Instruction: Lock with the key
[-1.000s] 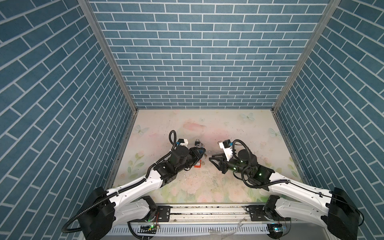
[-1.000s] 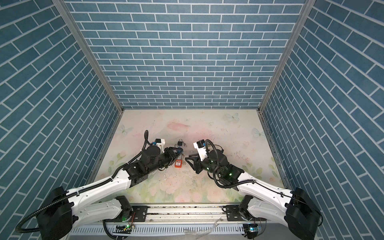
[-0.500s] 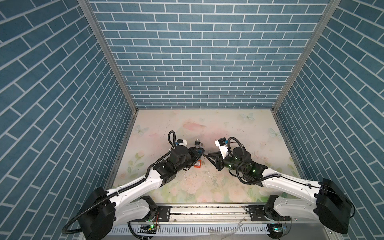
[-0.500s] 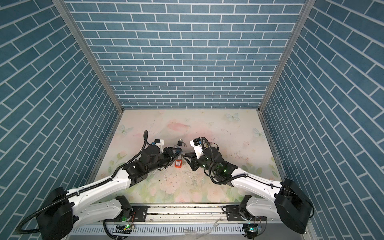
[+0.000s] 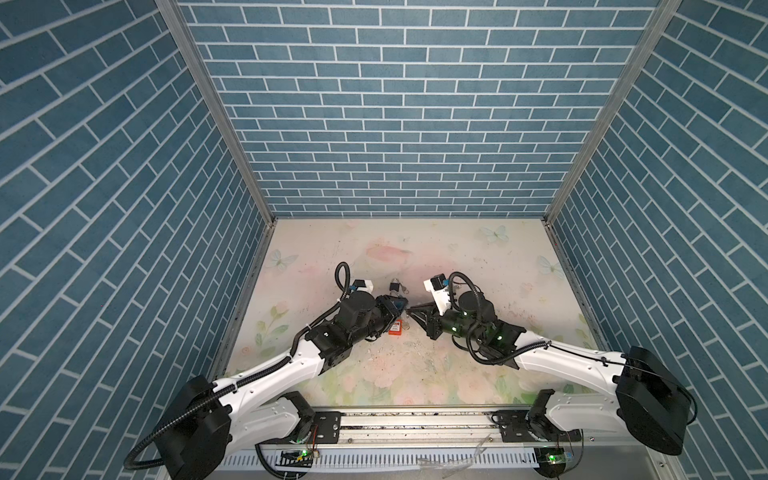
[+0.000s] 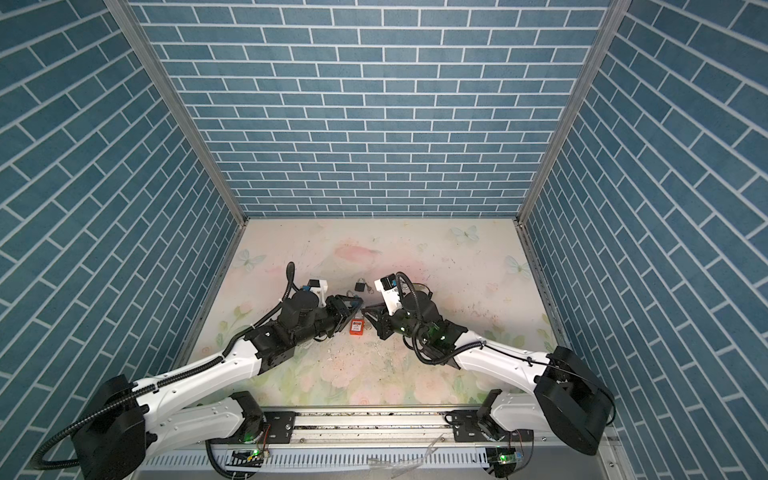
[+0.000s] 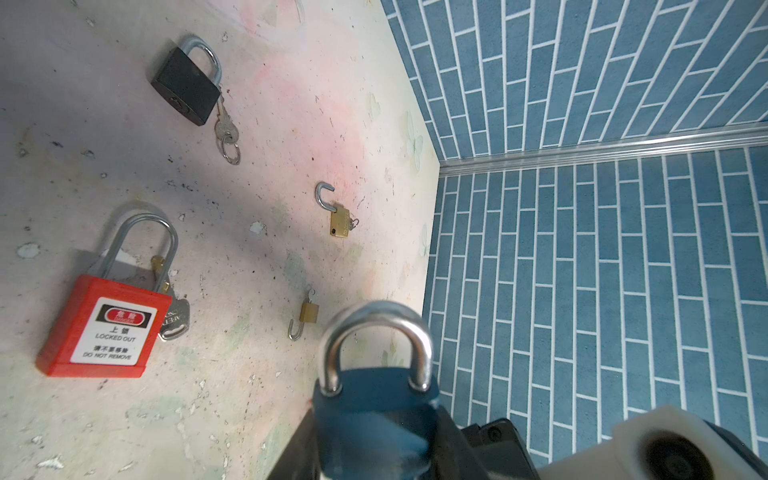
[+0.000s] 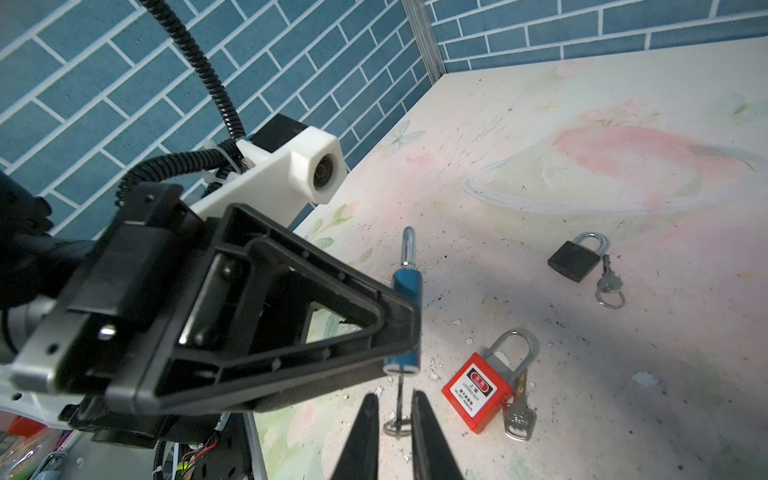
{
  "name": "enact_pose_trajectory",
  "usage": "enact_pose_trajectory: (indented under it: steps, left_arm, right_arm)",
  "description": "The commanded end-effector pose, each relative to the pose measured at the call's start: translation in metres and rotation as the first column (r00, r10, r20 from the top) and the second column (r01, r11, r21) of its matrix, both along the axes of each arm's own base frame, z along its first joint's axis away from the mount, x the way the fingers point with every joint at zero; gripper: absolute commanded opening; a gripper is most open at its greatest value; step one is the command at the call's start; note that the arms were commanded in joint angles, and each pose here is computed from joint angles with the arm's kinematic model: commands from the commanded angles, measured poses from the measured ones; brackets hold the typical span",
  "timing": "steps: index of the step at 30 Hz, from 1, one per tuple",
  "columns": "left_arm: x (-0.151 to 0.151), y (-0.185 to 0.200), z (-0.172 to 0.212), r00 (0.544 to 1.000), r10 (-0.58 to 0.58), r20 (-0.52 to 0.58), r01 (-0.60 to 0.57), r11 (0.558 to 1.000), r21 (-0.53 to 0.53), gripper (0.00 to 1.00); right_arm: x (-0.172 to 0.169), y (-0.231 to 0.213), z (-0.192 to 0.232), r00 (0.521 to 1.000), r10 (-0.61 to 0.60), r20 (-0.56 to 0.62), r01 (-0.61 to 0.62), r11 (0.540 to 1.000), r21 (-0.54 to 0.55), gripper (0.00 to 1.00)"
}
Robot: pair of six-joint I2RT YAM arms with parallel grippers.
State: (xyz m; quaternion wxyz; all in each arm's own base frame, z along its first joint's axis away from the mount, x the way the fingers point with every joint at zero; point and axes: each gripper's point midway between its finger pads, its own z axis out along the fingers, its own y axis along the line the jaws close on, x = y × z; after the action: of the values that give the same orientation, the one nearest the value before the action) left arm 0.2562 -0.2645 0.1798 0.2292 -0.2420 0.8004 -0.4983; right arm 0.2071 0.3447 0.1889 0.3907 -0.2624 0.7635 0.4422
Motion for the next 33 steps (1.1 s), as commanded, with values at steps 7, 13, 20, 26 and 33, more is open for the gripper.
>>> enact_pose_trajectory:
  steps: [7, 13, 20, 26, 33]
  left_arm:
    - [0.005, 0.003, 0.010, 0.999, 0.021, 0.030, -0.020, 0.999, -0.037, 0.00]
    - [0.006, 0.004, 0.010, 0.999, 0.024, 0.031, -0.023, 0.999, -0.036, 0.00]
    - [0.010, 0.005, 0.007, 0.999, 0.028, 0.023, -0.027, 0.999, -0.033, 0.00]
    - [0.024, 0.015, 0.014, 0.998, 0.055, 0.043, -0.054, 0.998, -0.028, 0.00]
    - [0.057, 0.056, 0.035, 0.979, 0.164, 0.123, -0.166, 0.986, 0.003, 0.00]
  right_arm:
    - [-0.002, 0.013, 0.010, 0.999, 0.051, 0.014, -0.051, 0.998, 0.038, 0.14]
    - [-0.004, 0.014, 0.009, 0.998, 0.062, 0.011, -0.062, 0.997, 0.039, 0.05]
    - [-0.008, 0.013, 0.004, 0.997, 0.078, -0.004, -0.078, 0.997, 0.028, 0.00]
    - [-0.017, 0.009, -0.006, 0.994, 0.103, -0.040, -0.102, 0.995, 0.018, 0.00]
    - [-0.031, -0.012, -0.022, 0.993, 0.078, -0.091, -0.076, 0.997, 0.021, 0.00]
